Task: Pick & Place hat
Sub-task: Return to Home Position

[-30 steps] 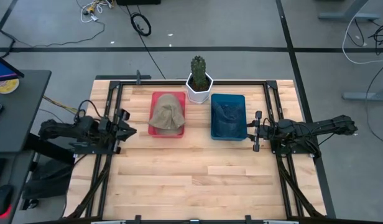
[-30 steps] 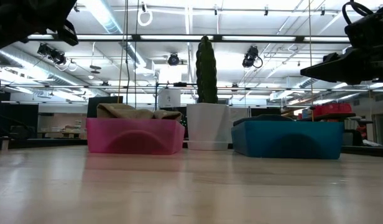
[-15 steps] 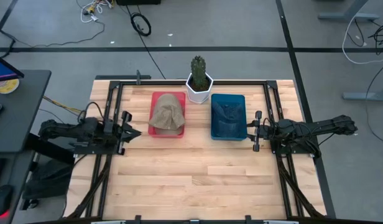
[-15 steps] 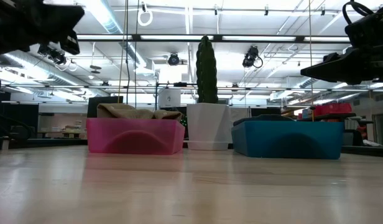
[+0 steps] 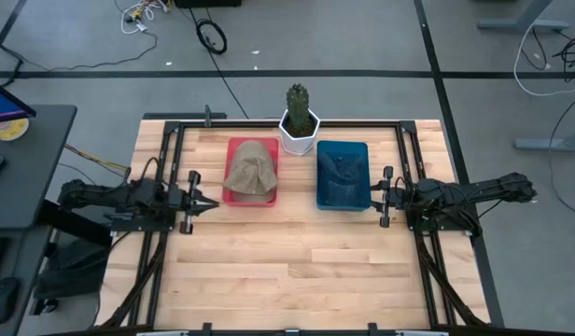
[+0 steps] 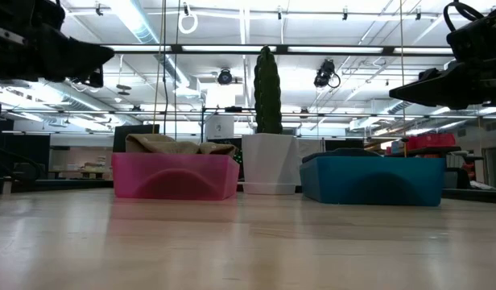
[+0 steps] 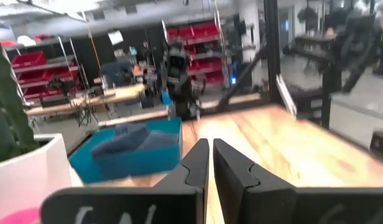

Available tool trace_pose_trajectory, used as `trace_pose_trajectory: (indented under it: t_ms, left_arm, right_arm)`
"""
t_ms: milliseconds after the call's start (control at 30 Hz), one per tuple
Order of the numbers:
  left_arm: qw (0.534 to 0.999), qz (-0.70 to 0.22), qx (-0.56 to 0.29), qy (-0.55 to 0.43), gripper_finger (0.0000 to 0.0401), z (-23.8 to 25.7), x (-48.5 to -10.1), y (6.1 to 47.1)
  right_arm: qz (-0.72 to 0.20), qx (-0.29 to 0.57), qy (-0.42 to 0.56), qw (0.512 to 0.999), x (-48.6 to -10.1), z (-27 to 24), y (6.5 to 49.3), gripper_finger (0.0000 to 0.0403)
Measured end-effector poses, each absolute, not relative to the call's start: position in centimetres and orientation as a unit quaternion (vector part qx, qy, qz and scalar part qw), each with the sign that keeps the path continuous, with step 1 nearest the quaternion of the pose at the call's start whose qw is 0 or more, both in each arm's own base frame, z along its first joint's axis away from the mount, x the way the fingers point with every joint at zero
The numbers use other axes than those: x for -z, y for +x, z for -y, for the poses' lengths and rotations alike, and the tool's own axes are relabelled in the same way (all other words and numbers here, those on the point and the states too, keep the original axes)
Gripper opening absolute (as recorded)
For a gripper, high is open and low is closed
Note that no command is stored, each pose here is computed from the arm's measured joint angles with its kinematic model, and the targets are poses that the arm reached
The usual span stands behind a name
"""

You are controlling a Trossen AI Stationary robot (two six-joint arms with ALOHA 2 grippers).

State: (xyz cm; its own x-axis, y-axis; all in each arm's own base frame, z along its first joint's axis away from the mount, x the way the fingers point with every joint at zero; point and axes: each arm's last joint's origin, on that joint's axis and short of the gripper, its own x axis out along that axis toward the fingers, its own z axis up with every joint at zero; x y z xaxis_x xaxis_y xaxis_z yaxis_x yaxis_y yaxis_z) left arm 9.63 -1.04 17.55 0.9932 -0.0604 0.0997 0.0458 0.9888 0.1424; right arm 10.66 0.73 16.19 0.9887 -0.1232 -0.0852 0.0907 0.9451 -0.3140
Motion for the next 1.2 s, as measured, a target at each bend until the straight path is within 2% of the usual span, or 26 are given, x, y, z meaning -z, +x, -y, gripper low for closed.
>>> trace_pose_trajectory:
  t_ms: [200,1200]
  left_arm:
    - [0.995,0.018,0.033,0.092,0.0028,1.07,-16.92,9.68]
    - [0.995,0.024,0.031,0.091,0.0028,1.06,-16.99,9.68]
  right_arm:
    - [-0.052,0.054,-0.157,0.985,-16.19,-0.73,10.66,0.0133]
    - [-0.052,0.054,-0.156,0.985,-16.19,-0.73,10.66,0.0133]
